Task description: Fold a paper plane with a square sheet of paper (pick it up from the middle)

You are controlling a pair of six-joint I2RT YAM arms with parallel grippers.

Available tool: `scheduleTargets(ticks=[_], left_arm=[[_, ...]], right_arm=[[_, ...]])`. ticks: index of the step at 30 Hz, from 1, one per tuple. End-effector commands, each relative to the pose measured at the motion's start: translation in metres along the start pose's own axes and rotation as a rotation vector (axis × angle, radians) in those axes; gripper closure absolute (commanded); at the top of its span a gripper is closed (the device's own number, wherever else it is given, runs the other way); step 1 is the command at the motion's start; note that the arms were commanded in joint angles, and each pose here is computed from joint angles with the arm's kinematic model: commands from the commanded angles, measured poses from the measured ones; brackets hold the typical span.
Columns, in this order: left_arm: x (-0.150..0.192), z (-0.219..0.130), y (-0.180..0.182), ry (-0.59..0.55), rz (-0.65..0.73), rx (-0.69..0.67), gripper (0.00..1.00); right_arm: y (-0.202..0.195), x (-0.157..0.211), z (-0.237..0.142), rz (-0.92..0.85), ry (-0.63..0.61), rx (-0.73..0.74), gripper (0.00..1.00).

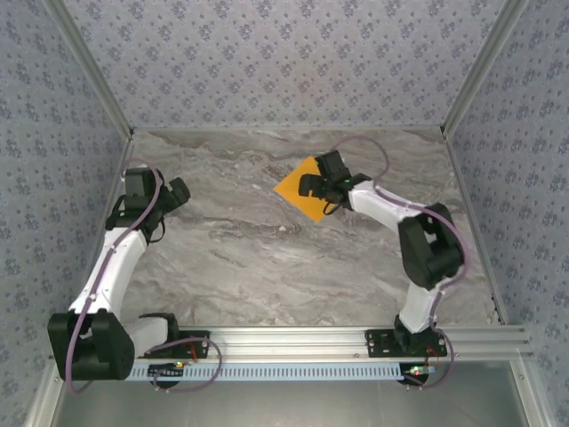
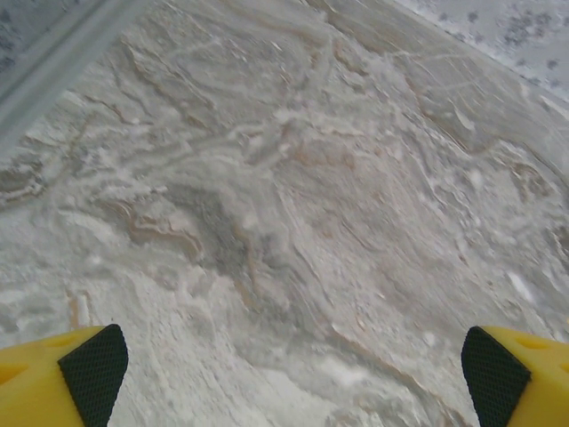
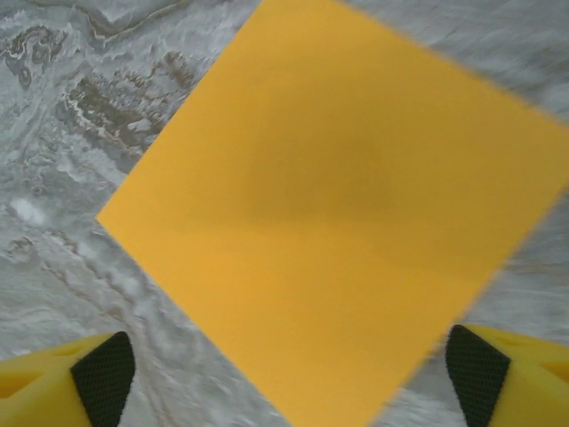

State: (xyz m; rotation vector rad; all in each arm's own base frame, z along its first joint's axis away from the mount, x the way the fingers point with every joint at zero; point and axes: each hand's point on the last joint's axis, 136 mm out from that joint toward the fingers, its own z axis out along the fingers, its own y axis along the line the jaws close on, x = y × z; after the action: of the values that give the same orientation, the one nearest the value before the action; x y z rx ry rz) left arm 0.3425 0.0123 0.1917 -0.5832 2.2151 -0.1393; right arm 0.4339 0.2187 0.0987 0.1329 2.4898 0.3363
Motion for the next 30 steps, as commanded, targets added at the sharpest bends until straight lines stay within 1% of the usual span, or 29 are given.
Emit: scheduleTargets(ticks=[1,5,11,14,17,19,22,24,25,26,30], left_arm=[[0.017,-0.006,-0.008,0.069,-0.002,0.061,0.01],[0.02,-0.004,-0.011,0.085,0.007,0.077,0.01],[0.023,0.0,-0.012,0.096,0.011,0.086,0.01],[0.024,0.001,-0.011,0.098,0.011,0.08,0.01],[0.026,0.003,-0.011,0.106,0.011,0.079,0.01],[0.026,0.003,-0.012,0.108,0.011,0.083,0.01],[0.028,0.003,-0.013,0.114,0.01,0.092,0.01],[0.028,0.002,-0.015,0.118,0.009,0.101,0.01],[0.028,0.002,-0.016,0.119,0.007,0.105,0.01],[0.028,0.002,-0.017,0.119,0.006,0.11,0.01],[0.029,0.001,-0.019,0.125,0.005,0.121,0.01]], right_arm=[[0.026,0.005,0.017,0.107,0.088,-0.054,0.11],[0.038,0.008,0.043,0.11,0.128,-0.052,0.19],[0.042,0.026,0.077,0.114,0.217,-0.029,0.21],[0.039,0.039,0.084,0.106,0.258,-0.011,0.21],[0.033,0.059,0.083,0.084,0.311,0.007,0.21],[0.027,0.078,0.077,0.046,0.343,0.016,0.22],[0.015,0.117,0.06,-0.013,0.416,0.019,0.22],[0.003,0.148,0.041,-0.036,0.472,0.035,0.22],[0.001,0.161,0.03,-0.085,0.485,0.025,0.22],[-0.008,0.184,0.017,-0.117,0.522,0.041,0.22],[-0.027,0.247,-0.031,-0.207,0.596,0.089,0.21]])
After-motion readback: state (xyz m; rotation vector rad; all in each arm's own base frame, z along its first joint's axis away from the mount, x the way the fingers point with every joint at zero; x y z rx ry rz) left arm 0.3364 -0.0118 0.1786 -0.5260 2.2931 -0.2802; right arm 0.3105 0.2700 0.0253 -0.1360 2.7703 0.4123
